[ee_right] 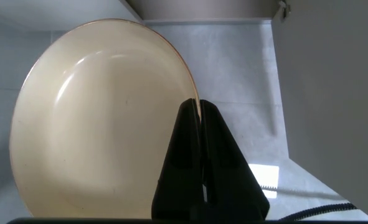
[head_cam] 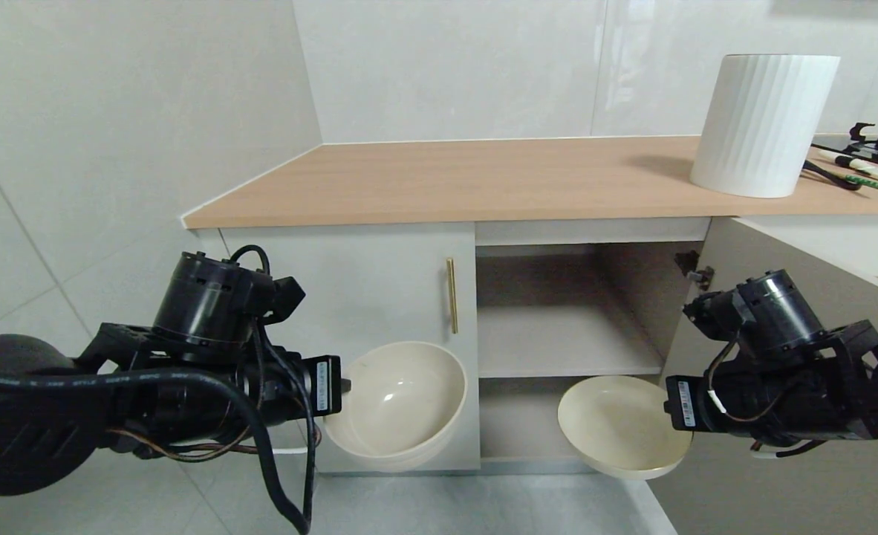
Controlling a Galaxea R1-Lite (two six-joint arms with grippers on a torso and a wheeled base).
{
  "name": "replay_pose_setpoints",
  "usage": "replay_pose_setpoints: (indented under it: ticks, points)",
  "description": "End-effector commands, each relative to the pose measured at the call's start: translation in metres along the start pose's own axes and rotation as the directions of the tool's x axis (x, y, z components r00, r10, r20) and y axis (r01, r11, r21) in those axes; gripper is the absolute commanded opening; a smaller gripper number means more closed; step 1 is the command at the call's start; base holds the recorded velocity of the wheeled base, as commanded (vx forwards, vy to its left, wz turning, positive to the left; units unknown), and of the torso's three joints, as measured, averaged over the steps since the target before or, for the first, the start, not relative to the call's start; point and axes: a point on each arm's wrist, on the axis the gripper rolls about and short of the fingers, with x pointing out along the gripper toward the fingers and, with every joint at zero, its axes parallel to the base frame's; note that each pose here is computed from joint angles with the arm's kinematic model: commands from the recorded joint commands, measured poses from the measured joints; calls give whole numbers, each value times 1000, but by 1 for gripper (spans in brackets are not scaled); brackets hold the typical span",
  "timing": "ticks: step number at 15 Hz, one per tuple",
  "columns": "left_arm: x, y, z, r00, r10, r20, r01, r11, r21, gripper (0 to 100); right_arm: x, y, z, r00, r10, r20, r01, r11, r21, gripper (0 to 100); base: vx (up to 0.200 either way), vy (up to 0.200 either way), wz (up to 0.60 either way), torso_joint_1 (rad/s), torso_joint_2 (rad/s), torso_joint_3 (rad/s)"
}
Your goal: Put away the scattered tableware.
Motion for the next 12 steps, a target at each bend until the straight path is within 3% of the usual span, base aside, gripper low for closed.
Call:
replay_pose_setpoints:
  ticks: [1, 6, 9, 12]
  points:
    - [1, 0, 0, 1000, 1, -1, -1, 1000, 0, 0, 3, 0, -1, 1000, -3, -9, 3, 1000, -2, 0, 0, 0, 0, 0, 0, 0]
    - [5, 0, 1, 1000, 4, -8, -4, 1000, 4, 0, 24, 3, -2, 999, -15, -32, 14, 999, -36, 0, 0, 0, 0, -8, 109, 68]
    - [15, -1, 2, 1000, 12, -25, -11, 1000, 4, 0, 46, 7, 13, 999, 1, 33, 0, 999, -46, 0, 0, 0, 0, 0, 0, 0]
    - [21, -3, 7, 1000, 10, -21, -9, 1000, 4, 0, 100, 8, 44, 996, -16, 86, 21, 998, -56, 0, 0, 0, 0, 0, 0, 0]
